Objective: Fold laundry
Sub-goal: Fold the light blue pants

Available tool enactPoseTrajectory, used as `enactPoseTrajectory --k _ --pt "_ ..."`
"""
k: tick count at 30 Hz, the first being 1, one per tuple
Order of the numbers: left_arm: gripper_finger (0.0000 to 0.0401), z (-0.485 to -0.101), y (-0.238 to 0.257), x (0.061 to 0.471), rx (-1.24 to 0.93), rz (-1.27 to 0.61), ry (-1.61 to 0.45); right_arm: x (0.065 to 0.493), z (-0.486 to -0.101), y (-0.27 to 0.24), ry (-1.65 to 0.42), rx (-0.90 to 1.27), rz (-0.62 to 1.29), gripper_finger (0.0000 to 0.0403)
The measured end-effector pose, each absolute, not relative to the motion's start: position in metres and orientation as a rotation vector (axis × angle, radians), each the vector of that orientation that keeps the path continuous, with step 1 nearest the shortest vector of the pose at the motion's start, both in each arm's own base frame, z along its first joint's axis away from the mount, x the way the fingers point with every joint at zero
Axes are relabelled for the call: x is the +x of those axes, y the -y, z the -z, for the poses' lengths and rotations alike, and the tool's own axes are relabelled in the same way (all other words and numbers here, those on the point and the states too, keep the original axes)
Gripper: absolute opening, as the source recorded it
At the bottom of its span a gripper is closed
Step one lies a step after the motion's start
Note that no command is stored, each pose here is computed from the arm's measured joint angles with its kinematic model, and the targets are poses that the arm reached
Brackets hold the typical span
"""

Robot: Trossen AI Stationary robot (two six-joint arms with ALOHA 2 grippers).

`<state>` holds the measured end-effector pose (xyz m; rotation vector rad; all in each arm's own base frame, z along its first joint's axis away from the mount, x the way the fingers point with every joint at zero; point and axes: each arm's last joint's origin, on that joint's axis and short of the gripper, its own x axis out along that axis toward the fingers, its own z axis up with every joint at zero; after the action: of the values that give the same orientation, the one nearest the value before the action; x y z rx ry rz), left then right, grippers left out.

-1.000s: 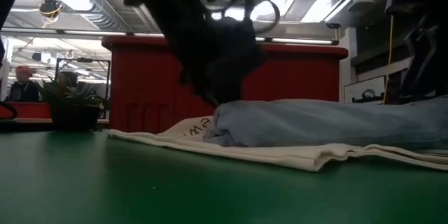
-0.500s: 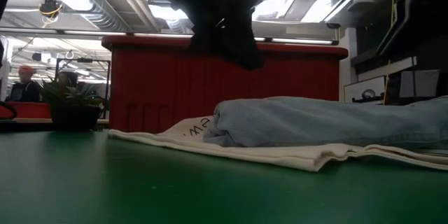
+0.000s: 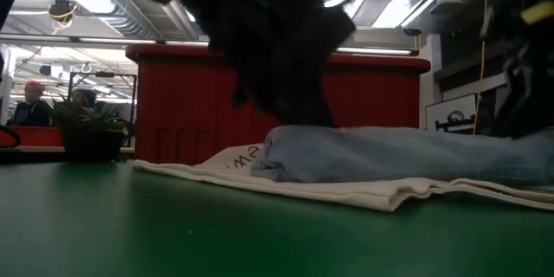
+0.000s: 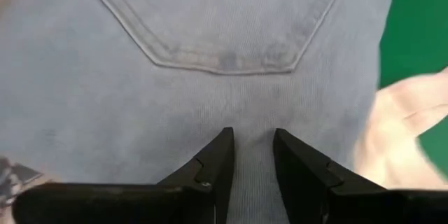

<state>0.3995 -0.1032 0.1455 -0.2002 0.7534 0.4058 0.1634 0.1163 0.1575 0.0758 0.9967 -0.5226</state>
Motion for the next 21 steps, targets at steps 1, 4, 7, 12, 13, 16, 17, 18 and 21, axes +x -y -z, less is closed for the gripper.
enactPoseTrajectory --k 1,4,7,12,13,16,17,18,21 --pt "0.0098 -0.141 0.105 0.4 -0.192 -0.408 -0.759 0.161 -0.151 -0.115 -0.989 0.088 0.522 0.0205" --pt "0.0098 -0.126 0.11 0.402 -0.164 -0.427 -0.771 0.156 -0.135 -0.11 -0.951 0.112 0.516 0.0205" --pt "0.0098 -0.116 0.113 0.401 -0.133 -0.454 -0.78 0.152 -0.124 -0.106 -0.928 0.137 0.505 0.0205" --pt "0.0098 -0.112 0.112 0.401 -0.113 -0.479 -0.777 0.151 -0.12 -0.105 -0.919 0.147 0.5 0.0205" --pt "0.0098 -0.111 0.112 0.401 -0.112 -0.48 -0.779 0.151 -0.12 -0.105 -0.921 0.147 0.5 0.0205" --pt "0.0098 -0.111 0.113 0.401 -0.11 -0.48 -0.782 0.151 -0.12 -0.105 -0.929 0.147 0.498 0.0205" --pt "0.0098 -0.111 0.114 0.4 -0.108 -0.478 -0.782 0.15 -0.12 -0.105 -0.936 0.148 0.496 0.0205" --pt "0.0098 -0.111 0.115 0.4 -0.105 -0.478 -0.781 0.15 -0.119 -0.105 -0.943 0.149 0.494 0.0205" --pt "0.0098 -0.112 0.117 0.399 -0.104 -0.472 -0.779 0.15 -0.122 -0.106 -0.976 0.16 0.501 0.0205"
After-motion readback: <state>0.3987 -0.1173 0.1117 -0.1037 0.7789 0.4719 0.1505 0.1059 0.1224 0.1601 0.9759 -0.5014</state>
